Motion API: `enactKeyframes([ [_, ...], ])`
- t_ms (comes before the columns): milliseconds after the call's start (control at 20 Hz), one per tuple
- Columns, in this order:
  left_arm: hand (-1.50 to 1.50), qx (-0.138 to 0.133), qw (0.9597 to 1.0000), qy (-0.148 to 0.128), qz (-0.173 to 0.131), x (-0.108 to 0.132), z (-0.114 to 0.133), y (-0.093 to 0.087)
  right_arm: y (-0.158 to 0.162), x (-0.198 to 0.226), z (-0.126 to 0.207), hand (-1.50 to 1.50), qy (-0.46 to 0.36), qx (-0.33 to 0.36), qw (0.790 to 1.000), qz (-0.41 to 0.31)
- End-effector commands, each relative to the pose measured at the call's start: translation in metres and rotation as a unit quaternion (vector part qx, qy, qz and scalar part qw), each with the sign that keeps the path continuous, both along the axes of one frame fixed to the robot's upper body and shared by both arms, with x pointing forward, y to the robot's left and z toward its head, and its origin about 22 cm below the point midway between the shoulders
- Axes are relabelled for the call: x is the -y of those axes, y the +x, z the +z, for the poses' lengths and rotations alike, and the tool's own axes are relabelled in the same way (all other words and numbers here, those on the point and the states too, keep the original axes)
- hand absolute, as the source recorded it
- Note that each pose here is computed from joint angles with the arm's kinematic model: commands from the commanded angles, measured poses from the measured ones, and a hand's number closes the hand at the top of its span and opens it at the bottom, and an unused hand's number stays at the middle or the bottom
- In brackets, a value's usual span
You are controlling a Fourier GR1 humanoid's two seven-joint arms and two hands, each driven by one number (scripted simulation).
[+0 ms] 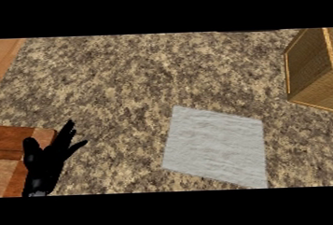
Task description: Pick the croissant from the placemat and place it in the basket
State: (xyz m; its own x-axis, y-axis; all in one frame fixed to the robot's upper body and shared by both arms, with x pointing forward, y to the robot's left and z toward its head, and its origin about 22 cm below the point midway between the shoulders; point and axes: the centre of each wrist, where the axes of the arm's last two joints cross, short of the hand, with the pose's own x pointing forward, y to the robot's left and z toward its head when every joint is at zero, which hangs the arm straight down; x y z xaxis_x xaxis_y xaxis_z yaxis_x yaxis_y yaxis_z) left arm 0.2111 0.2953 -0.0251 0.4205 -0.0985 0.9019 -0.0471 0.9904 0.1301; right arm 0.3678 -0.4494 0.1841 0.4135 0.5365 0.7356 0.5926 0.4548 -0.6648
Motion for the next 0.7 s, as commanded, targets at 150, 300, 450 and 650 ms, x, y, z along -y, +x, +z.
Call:
enactKeyframes([
  [150,0.0,-0.065,0.9979,-0.003,0.006,-0.013,-0.03,-0.011,-0.005,0.018,0.008,-1.5,-0.039,0.004,0.999,0.014],
  [300,0.0,-0.06,0.9982,-0.002,0.008,-0.004,-0.029,-0.008,-0.012,0.03,-0.004,-1.5,-0.032,0.032,0.999,-0.003],
  [450,0.0,-0.067,0.9977,0.006,0.01,-0.002,-0.019,-0.005,-0.018,0.033,0.015,-1.5,-0.005,0.068,0.998,-0.008],
  [650,0.0,-0.064,0.9977,0.016,0.01,-0.009,-0.02,-0.011,-0.035,0.055,0.03,-1.5,0.029,0.097,0.994,-0.042],
])
